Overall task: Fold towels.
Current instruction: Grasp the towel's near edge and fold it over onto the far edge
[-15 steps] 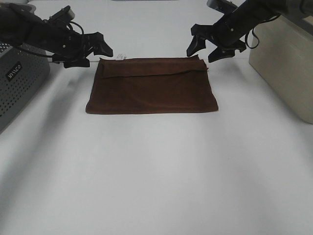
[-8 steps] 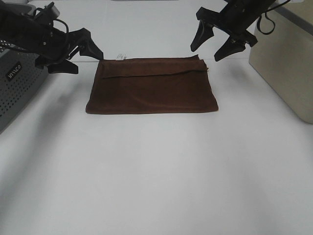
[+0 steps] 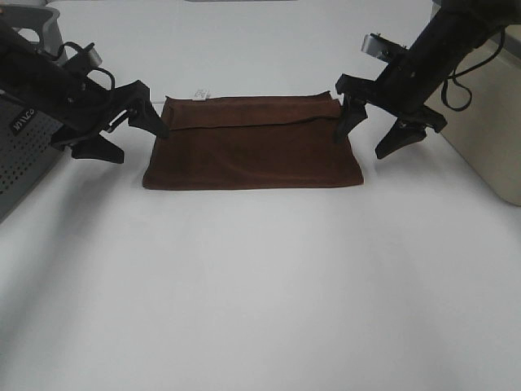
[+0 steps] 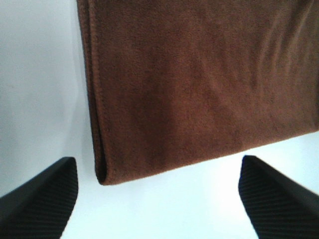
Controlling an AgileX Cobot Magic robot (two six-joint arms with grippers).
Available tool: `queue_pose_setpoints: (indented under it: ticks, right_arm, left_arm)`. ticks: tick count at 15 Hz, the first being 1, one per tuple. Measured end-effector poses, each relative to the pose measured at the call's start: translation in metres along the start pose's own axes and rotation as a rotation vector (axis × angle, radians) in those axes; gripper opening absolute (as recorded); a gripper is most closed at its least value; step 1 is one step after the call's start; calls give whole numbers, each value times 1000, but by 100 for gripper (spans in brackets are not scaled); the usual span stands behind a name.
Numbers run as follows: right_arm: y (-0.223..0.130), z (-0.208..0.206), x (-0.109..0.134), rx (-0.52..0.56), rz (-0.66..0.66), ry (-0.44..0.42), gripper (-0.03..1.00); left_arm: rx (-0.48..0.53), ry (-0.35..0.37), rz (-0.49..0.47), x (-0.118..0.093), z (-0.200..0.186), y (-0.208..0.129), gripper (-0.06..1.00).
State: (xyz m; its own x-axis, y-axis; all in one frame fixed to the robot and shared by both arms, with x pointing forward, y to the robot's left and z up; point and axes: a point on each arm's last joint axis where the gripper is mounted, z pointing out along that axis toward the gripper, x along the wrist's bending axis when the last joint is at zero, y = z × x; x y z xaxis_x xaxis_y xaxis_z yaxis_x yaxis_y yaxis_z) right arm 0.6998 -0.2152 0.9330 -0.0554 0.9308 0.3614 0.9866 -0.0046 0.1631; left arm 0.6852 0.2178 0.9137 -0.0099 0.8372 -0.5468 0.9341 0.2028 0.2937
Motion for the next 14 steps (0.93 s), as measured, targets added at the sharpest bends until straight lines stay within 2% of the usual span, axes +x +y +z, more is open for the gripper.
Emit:
queue_pose_setpoints:
  ticks: [3, 9, 12, 13, 14]
  right_arm:
    - [-3, 12, -8, -43, 18, -23, 72]
    - [-4, 36, -17, -33, -28, -31, 72]
    - [-3, 47, -17, -42, -12, 18, 71]
    - [-2, 51, -16, -47, -4, 45, 69]
    - [-2, 52, -15, -54, 8, 64, 63]
  left_arm:
    - [-10, 15, 60, 1, 3, 0, 83]
    - [49, 40, 33, 16, 37, -13, 81]
    - [43, 27, 20, 14, 44, -11, 75]
    - [47, 23, 27, 11, 48, -12, 71]
    - [51, 19, 32, 8, 52, -13, 62]
